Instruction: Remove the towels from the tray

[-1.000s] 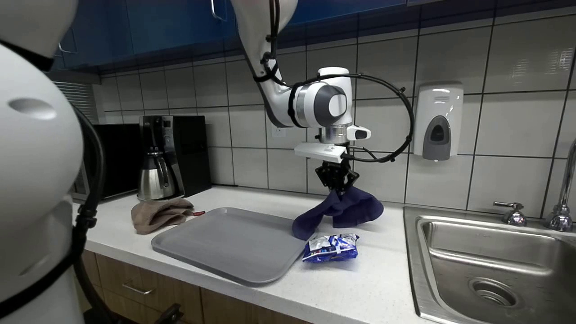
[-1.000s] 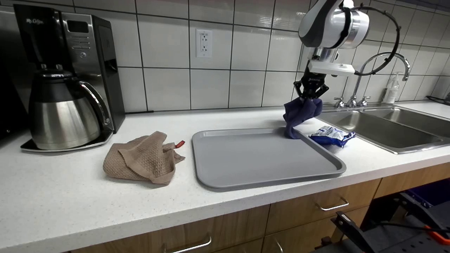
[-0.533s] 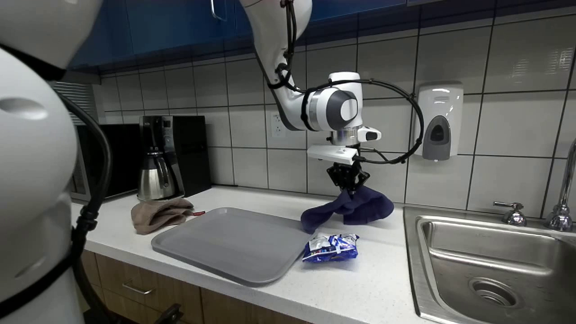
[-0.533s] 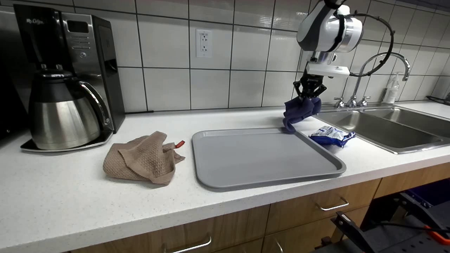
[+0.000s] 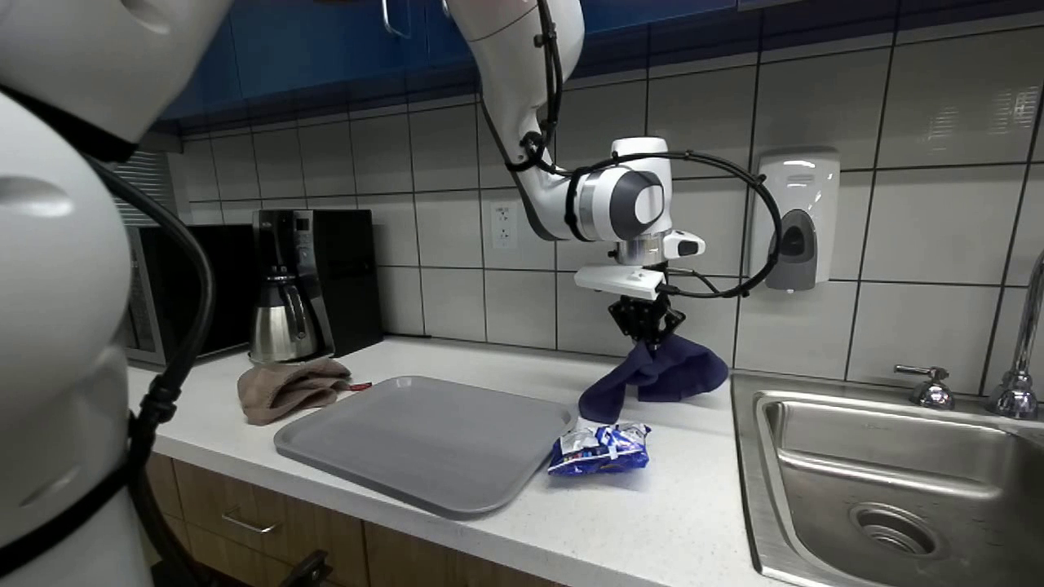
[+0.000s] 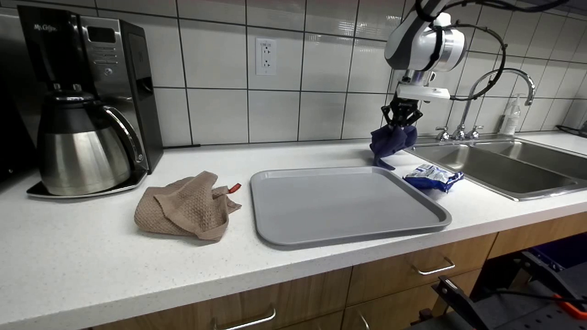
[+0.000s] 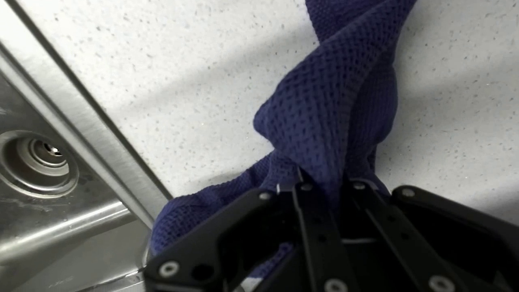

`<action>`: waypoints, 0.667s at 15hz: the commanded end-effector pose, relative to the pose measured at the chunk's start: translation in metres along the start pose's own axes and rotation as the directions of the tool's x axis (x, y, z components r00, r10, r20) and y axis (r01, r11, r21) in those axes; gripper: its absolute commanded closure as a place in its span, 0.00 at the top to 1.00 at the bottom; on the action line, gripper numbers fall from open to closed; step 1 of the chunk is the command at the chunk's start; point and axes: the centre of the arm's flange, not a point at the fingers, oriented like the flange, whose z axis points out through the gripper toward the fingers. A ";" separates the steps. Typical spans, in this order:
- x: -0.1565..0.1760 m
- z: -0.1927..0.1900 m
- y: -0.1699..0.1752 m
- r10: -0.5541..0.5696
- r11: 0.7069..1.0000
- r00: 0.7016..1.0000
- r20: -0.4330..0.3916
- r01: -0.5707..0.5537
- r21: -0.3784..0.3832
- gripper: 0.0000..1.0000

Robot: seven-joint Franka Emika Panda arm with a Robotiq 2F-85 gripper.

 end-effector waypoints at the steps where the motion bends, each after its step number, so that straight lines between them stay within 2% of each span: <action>1: 0.018 0.007 0.001 -0.019 1.000 1.000 0.024 0.019 0.025 0.03; 7: 0.010 0.024 -0.007 -0.038 0.999 0.997 0.073 0.036 0.035 0.03; 8: 0.009 0.026 -0.008 -0.044 0.998 0.996 0.080 0.041 0.036 0.36; 9: 0.009 0.026 -0.009 -0.047 0.998 0.995 0.085 0.044 0.036 0.37; 10: 0.007 0.027 -0.009 -0.050 0.998 0.995 0.089 0.047 0.036 0.44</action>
